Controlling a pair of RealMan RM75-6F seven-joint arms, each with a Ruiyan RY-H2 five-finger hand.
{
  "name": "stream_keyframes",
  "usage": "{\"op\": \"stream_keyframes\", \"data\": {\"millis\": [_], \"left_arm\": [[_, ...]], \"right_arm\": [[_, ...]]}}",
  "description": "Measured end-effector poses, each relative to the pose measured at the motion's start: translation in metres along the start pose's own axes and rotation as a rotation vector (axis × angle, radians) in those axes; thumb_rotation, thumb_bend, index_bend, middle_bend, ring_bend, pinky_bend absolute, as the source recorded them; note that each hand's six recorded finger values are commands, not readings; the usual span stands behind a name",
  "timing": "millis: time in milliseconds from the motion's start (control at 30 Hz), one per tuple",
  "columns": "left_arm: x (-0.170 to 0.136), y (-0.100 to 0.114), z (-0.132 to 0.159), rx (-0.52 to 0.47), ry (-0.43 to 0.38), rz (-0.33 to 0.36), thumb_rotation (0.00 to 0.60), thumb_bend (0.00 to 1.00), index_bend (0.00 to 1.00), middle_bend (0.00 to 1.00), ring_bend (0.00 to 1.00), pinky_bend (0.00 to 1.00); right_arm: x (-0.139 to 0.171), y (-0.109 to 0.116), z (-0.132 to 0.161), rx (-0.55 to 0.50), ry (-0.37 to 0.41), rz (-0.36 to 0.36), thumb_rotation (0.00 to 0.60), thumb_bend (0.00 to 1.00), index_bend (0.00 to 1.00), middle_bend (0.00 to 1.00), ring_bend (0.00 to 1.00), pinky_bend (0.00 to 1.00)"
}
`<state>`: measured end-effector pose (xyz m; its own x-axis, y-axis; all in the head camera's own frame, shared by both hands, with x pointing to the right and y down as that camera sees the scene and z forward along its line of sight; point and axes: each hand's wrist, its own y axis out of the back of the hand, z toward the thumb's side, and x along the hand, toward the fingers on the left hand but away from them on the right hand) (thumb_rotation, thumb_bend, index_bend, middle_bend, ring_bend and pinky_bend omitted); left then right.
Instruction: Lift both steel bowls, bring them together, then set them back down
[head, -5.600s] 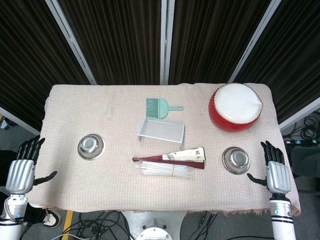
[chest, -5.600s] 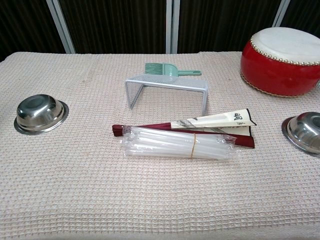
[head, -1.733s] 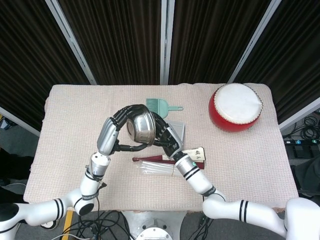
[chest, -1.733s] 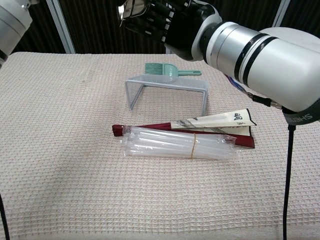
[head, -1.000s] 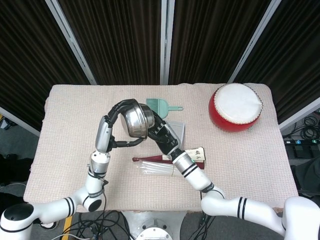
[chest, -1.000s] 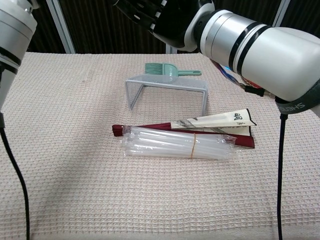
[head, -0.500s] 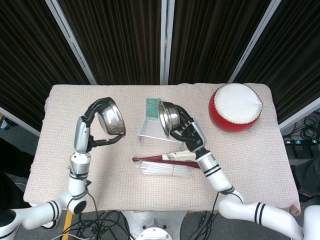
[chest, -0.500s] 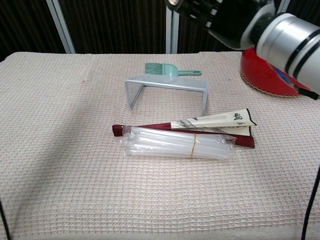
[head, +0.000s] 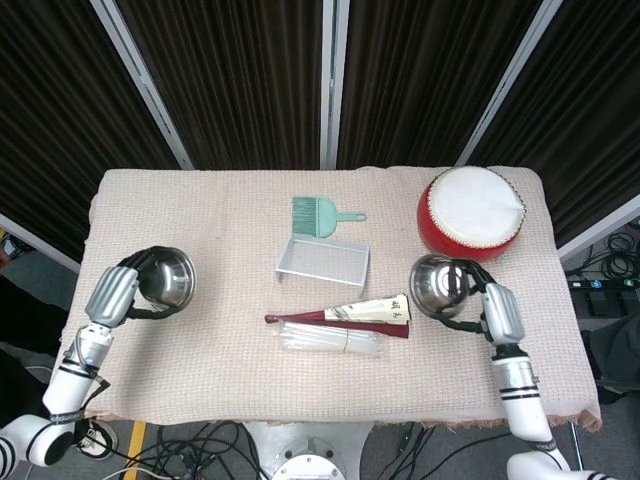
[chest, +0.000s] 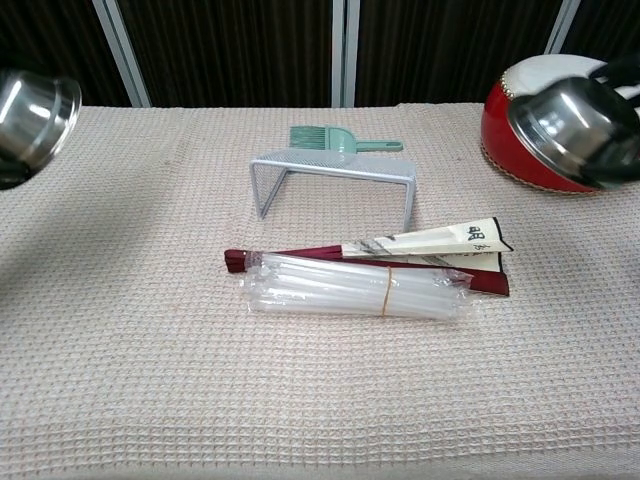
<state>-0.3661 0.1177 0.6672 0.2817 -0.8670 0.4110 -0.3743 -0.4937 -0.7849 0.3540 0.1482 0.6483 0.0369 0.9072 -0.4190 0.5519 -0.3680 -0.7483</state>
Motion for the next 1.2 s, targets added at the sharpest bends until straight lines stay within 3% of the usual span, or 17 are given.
{"op": "stream_keyframes", "data": {"millis": [167, 333, 467, 533, 600, 633, 700, 767, 800, 967, 1200], "left_arm": [[0.006, -0.025, -0.013, 0.090, 0.052, -0.168, 0.600, 0.14, 0.66, 0.63, 0.62, 0.72], [0.021, -0.045, -0.016, 0.207, 0.047, -0.270, 0.600, 0.14, 0.66, 0.63, 0.62, 0.72], [0.034, -0.054, -0.012, 0.273, 0.030, -0.288, 0.600, 0.15, 0.61, 0.61, 0.59, 0.70], [0.037, -0.058, -0.011, 0.302, 0.026, -0.301, 0.600, 0.13, 0.40, 0.47, 0.46, 0.59], [0.038, -0.062, -0.012, 0.325, 0.027, -0.325, 0.600, 0.09, 0.14, 0.21, 0.20, 0.36], [0.038, -0.065, -0.013, 0.332, 0.031, -0.345, 0.600, 0.06, 0.06, 0.10, 0.08, 0.25], [0.037, -0.068, -0.014, 0.332, 0.036, -0.371, 0.600, 0.02, 0.01, 0.01, 0.00, 0.14], [0.037, -0.068, -0.013, 0.325, 0.037, -0.371, 0.600, 0.01, 0.00, 0.00, 0.00, 0.12], [0.037, -0.066, -0.012, 0.321, 0.035, -0.362, 0.600, 0.00, 0.00, 0.00, 0.00, 0.11], [0.038, -0.052, -0.006, 0.283, 0.019, -0.270, 0.600, 0.00, 0.00, 0.00, 0.00, 0.10], [0.028, -0.038, -0.002, 0.258, 0.012, -0.216, 0.600, 0.00, 0.00, 0.00, 0.00, 0.08]], "right_arm": [[0.036, 0.000, -0.056, 0.198, -0.193, 0.001, 0.600, 0.22, 0.60, 0.42, 0.34, 0.44], [0.039, -0.003, -0.062, 0.233, -0.223, 0.008, 0.600, 0.22, 0.59, 0.42, 0.34, 0.43], [0.037, -0.004, -0.061, 0.232, -0.228, 0.008, 0.600, 0.22, 0.58, 0.41, 0.33, 0.43], [0.036, -0.006, -0.062, 0.228, -0.232, 0.018, 0.600, 0.22, 0.56, 0.40, 0.32, 0.42], [0.035, -0.010, -0.064, 0.225, -0.237, 0.038, 0.600, 0.21, 0.48, 0.36, 0.27, 0.37], [0.034, -0.012, -0.065, 0.223, -0.237, 0.049, 0.600, 0.17, 0.36, 0.29, 0.19, 0.29], [0.032, -0.018, -0.066, 0.216, -0.236, 0.084, 0.600, 0.10, 0.18, 0.15, 0.08, 0.16], [0.030, -0.024, -0.067, 0.202, -0.230, 0.120, 0.600, 0.03, 0.02, 0.03, 0.00, 0.04], [0.029, -0.025, -0.067, 0.192, -0.226, 0.129, 0.600, 0.00, 0.00, 0.00, 0.00, 0.00], [0.019, -0.026, -0.065, 0.152, -0.180, 0.117, 0.600, 0.00, 0.00, 0.00, 0.00, 0.00], [0.020, -0.020, -0.057, 0.145, -0.139, 0.089, 0.600, 0.00, 0.00, 0.00, 0.00, 0.00]]}}
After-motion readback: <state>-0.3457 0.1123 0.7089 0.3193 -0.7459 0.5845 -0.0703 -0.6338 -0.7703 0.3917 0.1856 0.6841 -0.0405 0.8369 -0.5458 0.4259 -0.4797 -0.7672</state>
